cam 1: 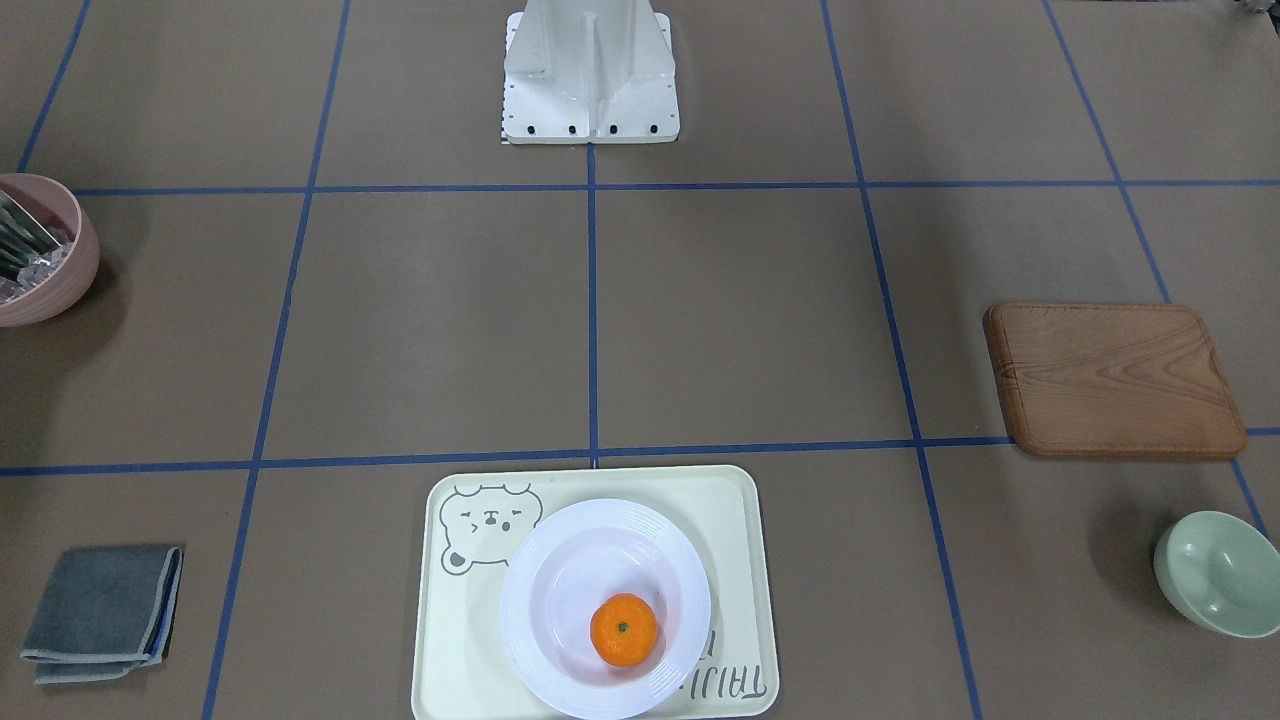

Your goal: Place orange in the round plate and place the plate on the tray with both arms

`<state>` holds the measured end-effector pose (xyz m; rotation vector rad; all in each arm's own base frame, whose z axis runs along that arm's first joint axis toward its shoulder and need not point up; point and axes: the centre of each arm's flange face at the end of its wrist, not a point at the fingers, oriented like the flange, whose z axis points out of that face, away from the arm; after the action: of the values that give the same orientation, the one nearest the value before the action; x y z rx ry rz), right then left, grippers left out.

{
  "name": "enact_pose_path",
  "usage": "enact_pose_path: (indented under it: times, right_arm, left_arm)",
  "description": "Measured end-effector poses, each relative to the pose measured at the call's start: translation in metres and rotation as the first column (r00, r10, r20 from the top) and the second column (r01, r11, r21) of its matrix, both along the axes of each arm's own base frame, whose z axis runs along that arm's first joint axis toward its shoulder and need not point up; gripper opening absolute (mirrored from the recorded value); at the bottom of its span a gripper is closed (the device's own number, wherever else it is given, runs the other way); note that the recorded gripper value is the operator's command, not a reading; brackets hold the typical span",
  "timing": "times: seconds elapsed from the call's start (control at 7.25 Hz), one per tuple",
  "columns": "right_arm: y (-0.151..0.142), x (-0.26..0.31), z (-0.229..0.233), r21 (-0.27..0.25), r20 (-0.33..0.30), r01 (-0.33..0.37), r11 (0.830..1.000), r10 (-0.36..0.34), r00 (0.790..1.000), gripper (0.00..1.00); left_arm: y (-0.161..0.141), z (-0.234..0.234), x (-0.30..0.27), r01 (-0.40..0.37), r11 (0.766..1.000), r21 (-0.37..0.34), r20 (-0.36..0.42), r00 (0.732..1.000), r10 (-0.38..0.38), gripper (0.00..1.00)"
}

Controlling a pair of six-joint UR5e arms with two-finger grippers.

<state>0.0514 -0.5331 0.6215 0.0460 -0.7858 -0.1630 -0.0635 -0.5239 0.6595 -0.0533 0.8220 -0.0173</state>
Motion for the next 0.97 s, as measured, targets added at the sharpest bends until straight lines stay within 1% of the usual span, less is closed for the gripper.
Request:
enact_pose_path:
  times: [0.97]
  right_arm:
    - [0.0017, 0.0004, 0.0042, -0.008, -0.005, -0.002, 1.0, 0.001, 1.0, 1.0]
  left_arm:
    - [0.0005, 0.0007, 0.0004, -0.001, 1.0, -0.002, 0.0, 1.0, 0.001, 0.98]
